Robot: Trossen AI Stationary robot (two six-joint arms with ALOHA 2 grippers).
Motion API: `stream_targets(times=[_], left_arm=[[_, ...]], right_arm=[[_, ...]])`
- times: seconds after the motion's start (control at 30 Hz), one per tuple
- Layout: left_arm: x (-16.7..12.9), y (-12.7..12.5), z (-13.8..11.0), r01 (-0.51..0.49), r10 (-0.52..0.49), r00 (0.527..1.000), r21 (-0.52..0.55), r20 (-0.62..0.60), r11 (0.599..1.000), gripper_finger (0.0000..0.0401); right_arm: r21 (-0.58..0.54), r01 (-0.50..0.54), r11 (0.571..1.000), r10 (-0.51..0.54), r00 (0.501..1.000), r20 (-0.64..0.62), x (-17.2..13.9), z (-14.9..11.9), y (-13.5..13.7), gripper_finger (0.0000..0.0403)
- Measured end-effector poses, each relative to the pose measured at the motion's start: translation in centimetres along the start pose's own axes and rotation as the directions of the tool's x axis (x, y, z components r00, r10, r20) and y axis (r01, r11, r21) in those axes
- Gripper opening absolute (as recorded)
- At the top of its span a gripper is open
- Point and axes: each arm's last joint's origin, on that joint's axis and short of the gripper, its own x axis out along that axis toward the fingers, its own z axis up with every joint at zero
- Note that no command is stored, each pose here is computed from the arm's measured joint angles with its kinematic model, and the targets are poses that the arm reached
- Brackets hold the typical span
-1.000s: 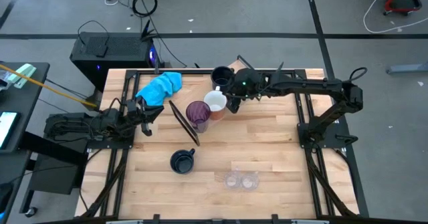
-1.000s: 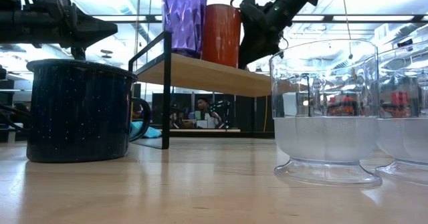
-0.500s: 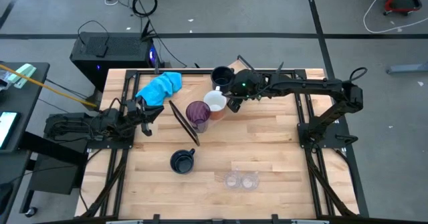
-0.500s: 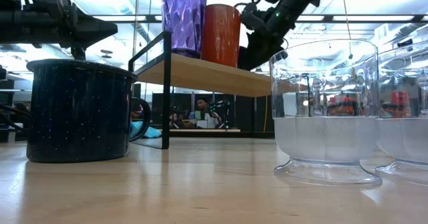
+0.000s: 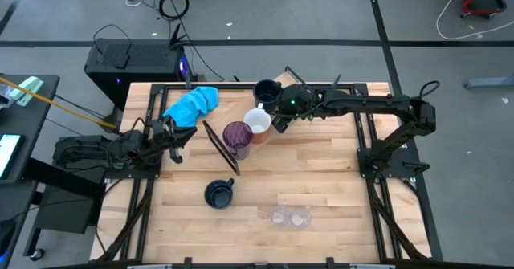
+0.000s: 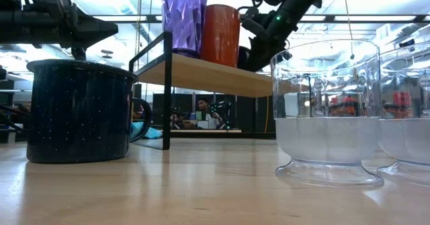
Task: Stack small to large cups/mugs on shelf
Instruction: Put the right dark blue mug on the shelf, then put the dark blue mug on the shelf
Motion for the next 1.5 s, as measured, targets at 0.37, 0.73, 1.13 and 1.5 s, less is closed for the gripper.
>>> stream_targets(times=[0.37,0.73,1.13,1.5], left_arm=[[0.0,0.0,0.0,0.0,0.0,1.0,0.0,0.0,1.0,0.0032],[0.0,0.0,0.0,0.0,0.0,1.0,0.0,0.0,1.0,0.0039],[0.0,0.0,0.0,0.0,0.0,1.0,0.0,0.0,1.0,0.003],[0.0,0.0,0.0,0.0,0.0,1.0,0.0,0.0,1.0,0.004]], right_arm=[[-0.018,0.0,1.0,0.0,1.0,0.03,-0.2,0.3,-0.2,0.0089],[-0.022,0.0,1.0,0.001,0.999,0.038,-0.2,0.4,-0.2,0.0072],[0.077,0.031,0.997,-0.03,0.999,-0.019,-3.0,-0.3,-1.1,0.0063],[0.134,-0.207,0.969,0.211,0.977,-0.018,-8.5,-3.0,4.9,0.0056]])
